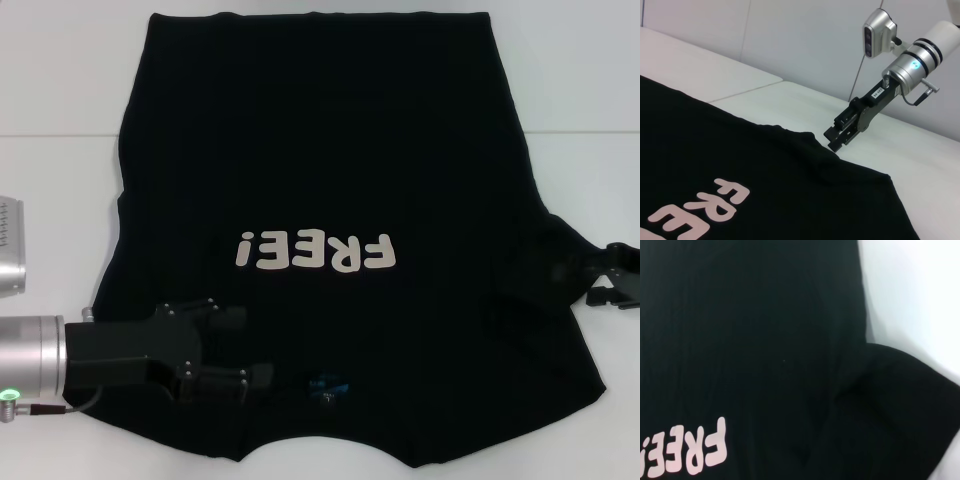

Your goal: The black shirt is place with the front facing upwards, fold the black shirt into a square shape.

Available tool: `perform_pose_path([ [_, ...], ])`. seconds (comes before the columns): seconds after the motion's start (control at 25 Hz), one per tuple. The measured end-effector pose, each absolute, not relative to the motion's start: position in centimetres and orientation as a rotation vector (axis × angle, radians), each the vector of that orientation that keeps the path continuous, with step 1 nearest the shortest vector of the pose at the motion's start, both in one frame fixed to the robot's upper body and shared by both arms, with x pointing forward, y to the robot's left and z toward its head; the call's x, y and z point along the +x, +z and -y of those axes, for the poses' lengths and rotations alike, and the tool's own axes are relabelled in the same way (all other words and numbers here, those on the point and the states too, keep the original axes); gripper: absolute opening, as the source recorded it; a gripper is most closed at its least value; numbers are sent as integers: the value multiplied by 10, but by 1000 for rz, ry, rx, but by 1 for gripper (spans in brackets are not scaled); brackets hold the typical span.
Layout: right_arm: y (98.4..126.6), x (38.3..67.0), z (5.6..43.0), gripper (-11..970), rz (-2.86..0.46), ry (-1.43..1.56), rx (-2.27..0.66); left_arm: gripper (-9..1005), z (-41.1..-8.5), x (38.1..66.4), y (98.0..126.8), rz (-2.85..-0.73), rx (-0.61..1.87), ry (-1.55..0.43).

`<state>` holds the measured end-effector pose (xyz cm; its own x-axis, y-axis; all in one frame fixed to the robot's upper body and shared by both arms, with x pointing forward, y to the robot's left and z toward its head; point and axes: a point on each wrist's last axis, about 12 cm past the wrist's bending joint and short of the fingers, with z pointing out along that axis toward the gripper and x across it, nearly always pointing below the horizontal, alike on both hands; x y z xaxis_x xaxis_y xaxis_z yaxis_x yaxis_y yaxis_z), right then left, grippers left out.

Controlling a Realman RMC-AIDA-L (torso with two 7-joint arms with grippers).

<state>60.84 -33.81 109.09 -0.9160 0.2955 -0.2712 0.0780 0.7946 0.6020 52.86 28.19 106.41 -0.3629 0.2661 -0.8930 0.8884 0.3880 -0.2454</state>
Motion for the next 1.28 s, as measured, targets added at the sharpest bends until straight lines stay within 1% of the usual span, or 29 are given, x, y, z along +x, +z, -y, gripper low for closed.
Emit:
perform_pose_path([
  [0.84, 1087, 614, 321, 715, -2614, 860, 262, 921, -282, 529, 1064, -1846, 999, -973],
  [1.28, 1097, 626, 312, 715, -2555, 882, 244, 921, -282, 530, 1063, -1853, 994, -960],
])
